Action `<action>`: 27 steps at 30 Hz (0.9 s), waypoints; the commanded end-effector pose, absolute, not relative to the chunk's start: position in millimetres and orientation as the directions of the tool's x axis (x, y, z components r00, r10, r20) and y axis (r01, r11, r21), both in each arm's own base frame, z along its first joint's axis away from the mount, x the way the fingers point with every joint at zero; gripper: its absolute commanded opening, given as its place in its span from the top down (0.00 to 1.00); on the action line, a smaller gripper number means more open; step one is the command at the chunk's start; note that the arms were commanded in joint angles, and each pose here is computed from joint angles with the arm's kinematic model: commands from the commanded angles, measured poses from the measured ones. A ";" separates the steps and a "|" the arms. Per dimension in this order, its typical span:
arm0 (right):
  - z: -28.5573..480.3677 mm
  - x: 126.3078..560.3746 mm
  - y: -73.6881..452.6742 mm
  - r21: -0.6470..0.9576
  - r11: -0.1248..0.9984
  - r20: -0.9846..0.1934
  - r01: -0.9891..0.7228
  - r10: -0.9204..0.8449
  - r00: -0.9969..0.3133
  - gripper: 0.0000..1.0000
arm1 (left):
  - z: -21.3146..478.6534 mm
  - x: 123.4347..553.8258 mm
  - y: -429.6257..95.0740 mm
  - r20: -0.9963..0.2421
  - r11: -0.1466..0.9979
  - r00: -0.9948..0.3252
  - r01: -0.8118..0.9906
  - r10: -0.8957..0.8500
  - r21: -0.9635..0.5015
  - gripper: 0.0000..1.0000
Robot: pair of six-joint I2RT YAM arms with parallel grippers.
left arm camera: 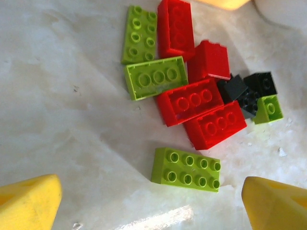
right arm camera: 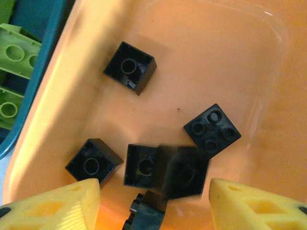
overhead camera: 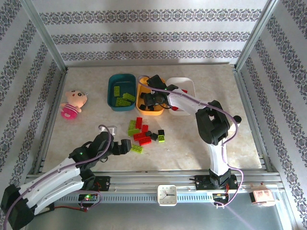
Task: Sort the legos into containers by color
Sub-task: Place the lego in the container, then pick up the lego from the middle-left of the table.
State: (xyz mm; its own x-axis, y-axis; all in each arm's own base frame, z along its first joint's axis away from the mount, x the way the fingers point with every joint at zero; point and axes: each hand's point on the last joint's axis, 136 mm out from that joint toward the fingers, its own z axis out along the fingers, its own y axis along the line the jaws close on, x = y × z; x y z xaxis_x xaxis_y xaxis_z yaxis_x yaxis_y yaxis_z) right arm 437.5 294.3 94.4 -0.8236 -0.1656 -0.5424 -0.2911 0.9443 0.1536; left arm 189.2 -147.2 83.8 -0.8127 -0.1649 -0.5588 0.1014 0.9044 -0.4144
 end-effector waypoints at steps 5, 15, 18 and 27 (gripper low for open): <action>133.5 400.6 283.6 0.221 0.921 -0.593 -0.320 -0.133 -0.794 0.35 | 70.7 185.8 -194.0 -0.556 0.924 -0.823 0.297 0.119 -0.242 0.04; 153.8 336.7 261.7 0.301 0.887 -0.634 -0.351 -0.089 -0.768 0.35 | 45.2 199.5 -216.7 -0.536 0.932 -0.786 0.362 0.307 0.004 0.03; 164.0 326.8 254.8 0.316 0.882 -0.656 -0.350 -0.064 -0.752 0.34 | 36.4 200.8 -218.8 -0.513 0.936 -0.800 0.352 0.311 0.019 0.07; 182.0 310.8 240.5 0.334 0.876 -0.695 -0.347 -0.020 -0.719 0.34 | 15.0 192.7 -224.2 -0.464 0.941 -0.838 0.337 0.287 -0.026 0.40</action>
State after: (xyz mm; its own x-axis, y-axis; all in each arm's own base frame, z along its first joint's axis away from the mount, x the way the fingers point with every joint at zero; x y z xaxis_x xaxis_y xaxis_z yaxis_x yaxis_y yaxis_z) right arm 314.1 242.8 181.2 -0.7274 -0.0424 -0.6849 -0.3566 0.8762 0.3244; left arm 193.2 -215.4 16.4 -0.8399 0.3027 -0.4505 0.3364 0.9417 0.0055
